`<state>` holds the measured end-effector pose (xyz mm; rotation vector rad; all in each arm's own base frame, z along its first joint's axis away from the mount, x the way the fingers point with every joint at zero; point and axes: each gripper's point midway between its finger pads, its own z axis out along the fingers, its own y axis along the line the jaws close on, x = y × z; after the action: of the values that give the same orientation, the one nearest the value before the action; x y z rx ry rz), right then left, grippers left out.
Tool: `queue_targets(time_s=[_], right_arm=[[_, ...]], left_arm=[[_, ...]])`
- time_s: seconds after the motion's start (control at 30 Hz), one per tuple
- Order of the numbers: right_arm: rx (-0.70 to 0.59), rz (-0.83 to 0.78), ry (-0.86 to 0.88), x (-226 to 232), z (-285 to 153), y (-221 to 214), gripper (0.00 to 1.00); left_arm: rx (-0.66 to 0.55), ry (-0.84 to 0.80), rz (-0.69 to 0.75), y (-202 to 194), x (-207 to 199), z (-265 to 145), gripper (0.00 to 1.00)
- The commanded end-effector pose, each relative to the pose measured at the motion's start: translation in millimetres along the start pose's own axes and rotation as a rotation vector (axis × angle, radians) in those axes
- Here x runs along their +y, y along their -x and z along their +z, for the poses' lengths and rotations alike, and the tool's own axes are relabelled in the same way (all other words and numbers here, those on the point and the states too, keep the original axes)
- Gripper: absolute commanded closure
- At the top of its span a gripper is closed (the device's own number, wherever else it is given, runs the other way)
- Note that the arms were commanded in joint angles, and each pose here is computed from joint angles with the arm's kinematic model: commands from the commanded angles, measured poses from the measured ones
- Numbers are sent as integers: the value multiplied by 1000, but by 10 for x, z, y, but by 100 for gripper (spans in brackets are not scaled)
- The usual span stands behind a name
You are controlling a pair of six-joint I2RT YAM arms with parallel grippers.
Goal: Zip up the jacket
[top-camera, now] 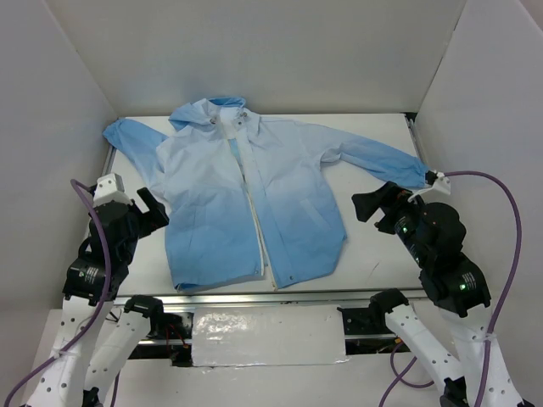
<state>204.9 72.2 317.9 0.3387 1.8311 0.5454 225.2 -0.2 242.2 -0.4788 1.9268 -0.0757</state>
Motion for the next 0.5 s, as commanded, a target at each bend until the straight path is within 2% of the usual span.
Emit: queue_targets(time_s=[0.0, 0.1, 0.23, 0.43, 0.47], right_arm=[[-40, 4, 37, 109, -107, 152, 0], [-25, -3, 54, 128, -95, 108, 0], [15, -14, 102, 195, -41, 4, 0], [101, -16, 144, 259, 66, -184, 0], [110, -11, 151, 276, 98, -201, 0]], left_arm=[[-23, -7, -19, 81, -29, -10, 1], [-4, -30, -28, 64, -83, -15, 1], [64, -149, -35, -9, -320, -45, 1], [308, -256, -81, -485, -680, 76, 1], [363, -300, -90, -647, -883, 12, 1]])
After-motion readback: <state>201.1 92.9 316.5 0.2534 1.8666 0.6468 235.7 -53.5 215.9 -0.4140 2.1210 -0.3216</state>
